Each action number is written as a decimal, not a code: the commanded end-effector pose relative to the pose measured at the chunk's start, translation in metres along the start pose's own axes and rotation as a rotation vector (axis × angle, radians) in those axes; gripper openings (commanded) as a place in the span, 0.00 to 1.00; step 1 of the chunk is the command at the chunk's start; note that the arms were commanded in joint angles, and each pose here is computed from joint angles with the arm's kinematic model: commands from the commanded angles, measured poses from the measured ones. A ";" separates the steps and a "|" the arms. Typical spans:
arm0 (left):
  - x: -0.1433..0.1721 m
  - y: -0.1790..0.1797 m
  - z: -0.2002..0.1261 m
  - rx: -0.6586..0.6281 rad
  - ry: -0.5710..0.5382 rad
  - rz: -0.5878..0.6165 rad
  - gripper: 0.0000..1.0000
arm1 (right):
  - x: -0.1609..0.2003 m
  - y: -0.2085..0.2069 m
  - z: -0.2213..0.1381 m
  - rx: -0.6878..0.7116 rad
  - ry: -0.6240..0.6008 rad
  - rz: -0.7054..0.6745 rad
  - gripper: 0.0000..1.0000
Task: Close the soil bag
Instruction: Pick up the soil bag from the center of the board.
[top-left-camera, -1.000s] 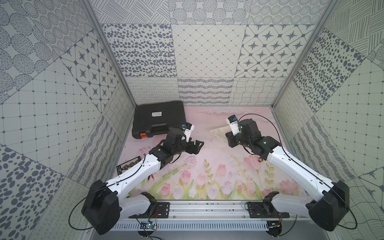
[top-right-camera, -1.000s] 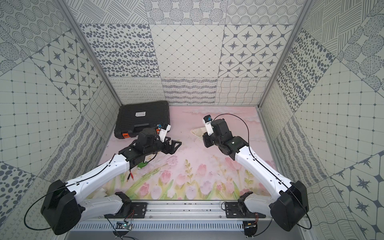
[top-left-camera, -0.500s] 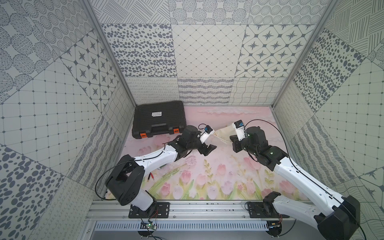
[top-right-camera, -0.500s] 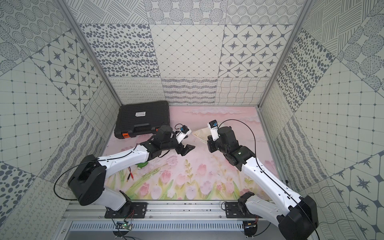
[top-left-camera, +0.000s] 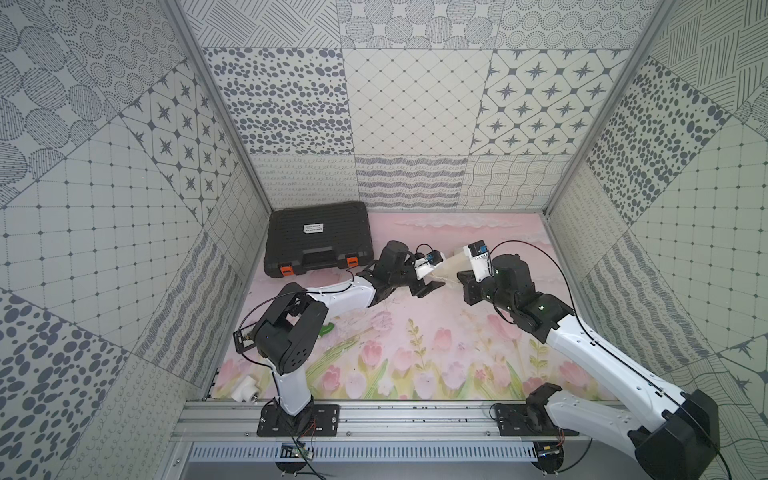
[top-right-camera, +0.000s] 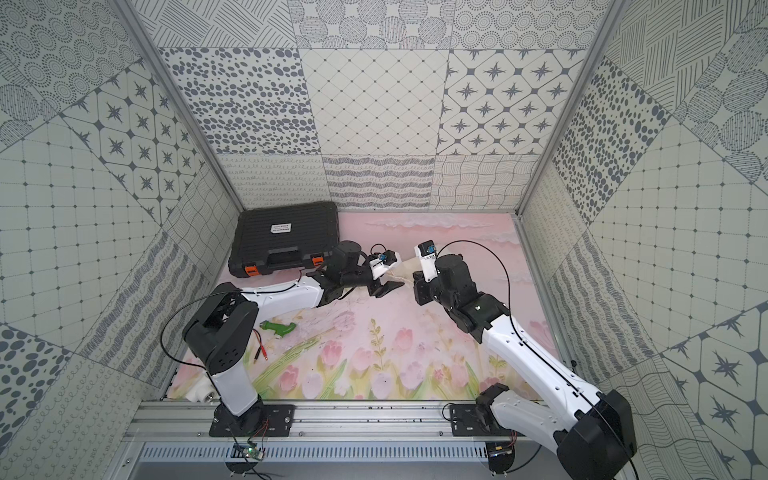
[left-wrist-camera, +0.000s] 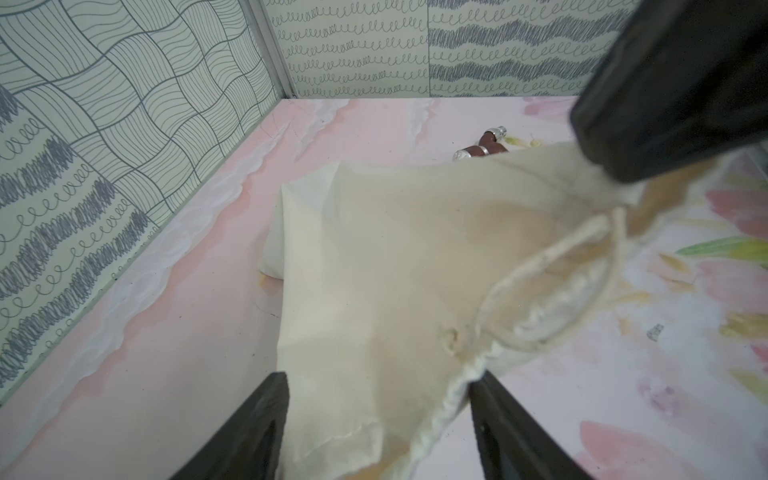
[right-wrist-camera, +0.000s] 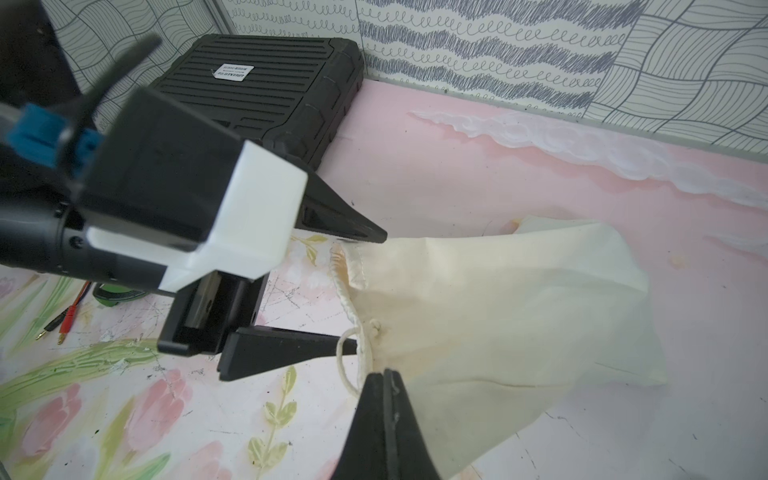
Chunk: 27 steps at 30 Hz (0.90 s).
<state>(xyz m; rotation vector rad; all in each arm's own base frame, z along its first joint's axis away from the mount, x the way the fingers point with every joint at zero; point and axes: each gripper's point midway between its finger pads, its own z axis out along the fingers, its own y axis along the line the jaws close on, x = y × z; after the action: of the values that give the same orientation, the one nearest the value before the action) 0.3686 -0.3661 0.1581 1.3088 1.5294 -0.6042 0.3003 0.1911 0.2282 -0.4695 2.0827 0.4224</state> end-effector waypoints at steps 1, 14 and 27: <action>-0.003 -0.010 -0.001 0.073 -0.078 0.063 0.58 | -0.027 0.002 -0.003 -0.013 -0.093 0.023 0.00; -0.026 0.057 -0.069 -0.169 -0.057 0.009 0.00 | -0.071 -0.005 0.038 -0.031 -0.149 0.083 0.00; -0.087 0.103 -0.180 -0.546 0.124 0.110 0.00 | -0.196 0.019 0.076 -0.216 -0.336 0.090 0.00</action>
<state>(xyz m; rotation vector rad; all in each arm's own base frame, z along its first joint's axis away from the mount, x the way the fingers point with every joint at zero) 0.3924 -0.2586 0.3193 1.0753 1.4571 -0.2289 0.4371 0.2679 0.3251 -0.3950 1.8560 0.6674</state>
